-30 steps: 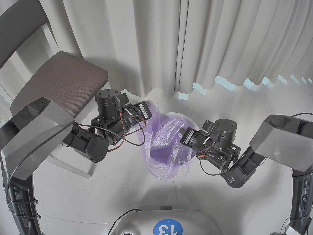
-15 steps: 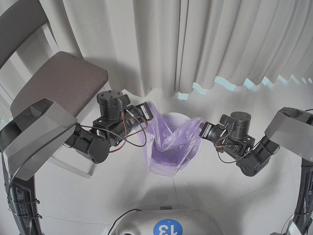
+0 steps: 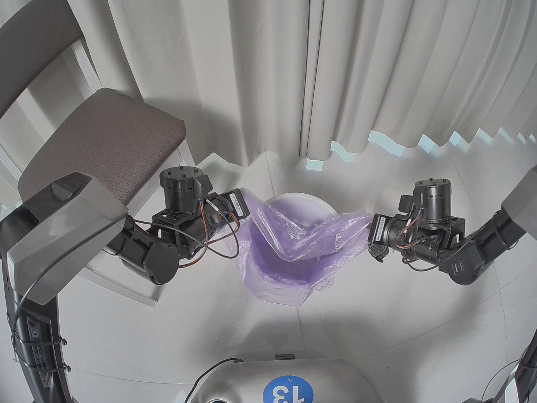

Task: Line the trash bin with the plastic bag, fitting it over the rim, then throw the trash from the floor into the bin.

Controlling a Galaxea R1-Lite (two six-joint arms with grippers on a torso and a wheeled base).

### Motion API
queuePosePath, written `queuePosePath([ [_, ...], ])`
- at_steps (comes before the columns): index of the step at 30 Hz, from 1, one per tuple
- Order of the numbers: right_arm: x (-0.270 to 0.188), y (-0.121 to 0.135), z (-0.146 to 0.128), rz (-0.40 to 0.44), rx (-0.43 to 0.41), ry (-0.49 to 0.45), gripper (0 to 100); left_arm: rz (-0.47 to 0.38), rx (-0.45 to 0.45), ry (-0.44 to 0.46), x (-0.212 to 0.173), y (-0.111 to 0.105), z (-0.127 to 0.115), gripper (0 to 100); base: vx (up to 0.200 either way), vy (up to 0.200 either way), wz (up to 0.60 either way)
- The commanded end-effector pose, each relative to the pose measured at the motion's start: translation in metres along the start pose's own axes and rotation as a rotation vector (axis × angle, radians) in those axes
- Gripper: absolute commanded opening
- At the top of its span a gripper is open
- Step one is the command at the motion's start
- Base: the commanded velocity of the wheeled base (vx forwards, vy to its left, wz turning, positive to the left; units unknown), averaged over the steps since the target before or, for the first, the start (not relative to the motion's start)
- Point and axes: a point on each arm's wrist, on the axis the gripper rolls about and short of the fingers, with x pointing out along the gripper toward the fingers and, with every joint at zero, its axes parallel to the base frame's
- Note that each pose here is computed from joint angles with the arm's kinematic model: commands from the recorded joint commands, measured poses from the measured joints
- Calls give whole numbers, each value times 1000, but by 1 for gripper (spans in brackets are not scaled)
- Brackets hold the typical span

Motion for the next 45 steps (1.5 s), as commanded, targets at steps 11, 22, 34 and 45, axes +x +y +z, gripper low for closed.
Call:
queuePosePath([
  [11, -53, 7, 8, -11, -100, 17, 0, 43, 31, 70, -37, 4, -2, 0, 0, 0, 0],
  [22, -62, -1, -7, -29, -135, 60, 0, 46, 60, 98, -75, 1, -3, 0, 0, 0, 0],
  [34, -80, -5, -13, -31, -160, 73, 0, 24, 69, 142, -101, -7, -13, 0, 0, 0, 0],
  [45, -90, -8, -21, -22, -204, 99, 0, 11, 91, 156, -116, -10, -15, 0, 0, 0, 0],
])
